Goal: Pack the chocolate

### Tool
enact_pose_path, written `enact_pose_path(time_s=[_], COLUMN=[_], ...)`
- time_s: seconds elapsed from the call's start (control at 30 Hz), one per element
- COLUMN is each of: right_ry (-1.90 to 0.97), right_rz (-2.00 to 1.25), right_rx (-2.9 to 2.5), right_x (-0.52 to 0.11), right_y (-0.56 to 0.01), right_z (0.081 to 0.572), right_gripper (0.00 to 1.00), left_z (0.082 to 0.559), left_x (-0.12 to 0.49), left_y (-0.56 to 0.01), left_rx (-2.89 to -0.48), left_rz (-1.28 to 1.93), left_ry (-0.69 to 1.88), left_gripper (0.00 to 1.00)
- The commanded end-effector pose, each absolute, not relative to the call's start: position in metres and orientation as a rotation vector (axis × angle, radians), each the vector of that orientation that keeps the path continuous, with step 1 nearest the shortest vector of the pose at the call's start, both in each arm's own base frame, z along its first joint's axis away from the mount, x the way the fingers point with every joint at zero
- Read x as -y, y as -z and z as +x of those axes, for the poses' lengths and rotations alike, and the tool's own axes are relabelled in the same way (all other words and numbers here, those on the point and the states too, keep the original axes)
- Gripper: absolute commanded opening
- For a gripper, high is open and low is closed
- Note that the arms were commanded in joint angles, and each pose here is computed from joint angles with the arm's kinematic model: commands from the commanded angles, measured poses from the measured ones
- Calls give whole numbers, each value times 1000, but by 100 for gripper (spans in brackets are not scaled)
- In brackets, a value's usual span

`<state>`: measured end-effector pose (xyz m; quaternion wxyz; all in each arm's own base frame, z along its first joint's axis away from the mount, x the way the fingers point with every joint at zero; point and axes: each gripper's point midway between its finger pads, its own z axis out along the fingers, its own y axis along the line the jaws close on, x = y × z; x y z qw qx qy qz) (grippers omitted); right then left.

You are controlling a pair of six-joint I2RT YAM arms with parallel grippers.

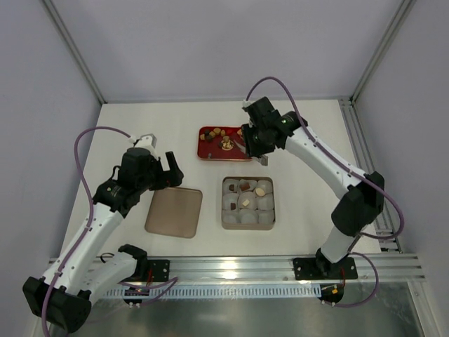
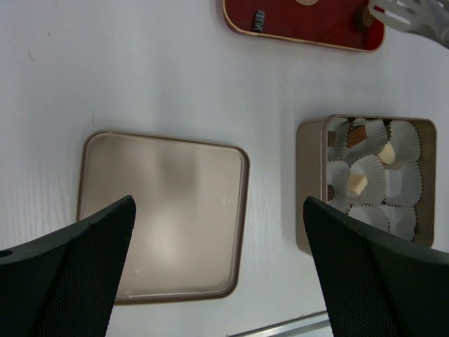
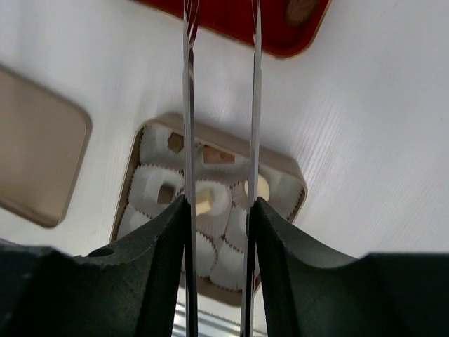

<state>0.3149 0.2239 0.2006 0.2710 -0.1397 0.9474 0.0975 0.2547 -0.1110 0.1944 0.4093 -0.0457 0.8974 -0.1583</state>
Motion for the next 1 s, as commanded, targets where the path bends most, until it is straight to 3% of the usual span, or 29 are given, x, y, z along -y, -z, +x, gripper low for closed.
enact_pose_path(time_s=[0.0,0.33,0.97], right_ry=[-258,-87,-100], right_rz=[-344,-259,-280], right_rx=[-2434,-2472,-2536], right_x=[-235,-230,-231], right_y=[-218,-185,-146], right_z=[370,443,453], right_gripper=[43,43,43], left_z=[258,258,259], left_x=[114,114,116], left_y=[-197,-197,-193], left_rx=[-2244,-2245,-2258], left_rz=[-124,-122,-121], left_ry=[419,422,423], left_gripper=[100,100,100])
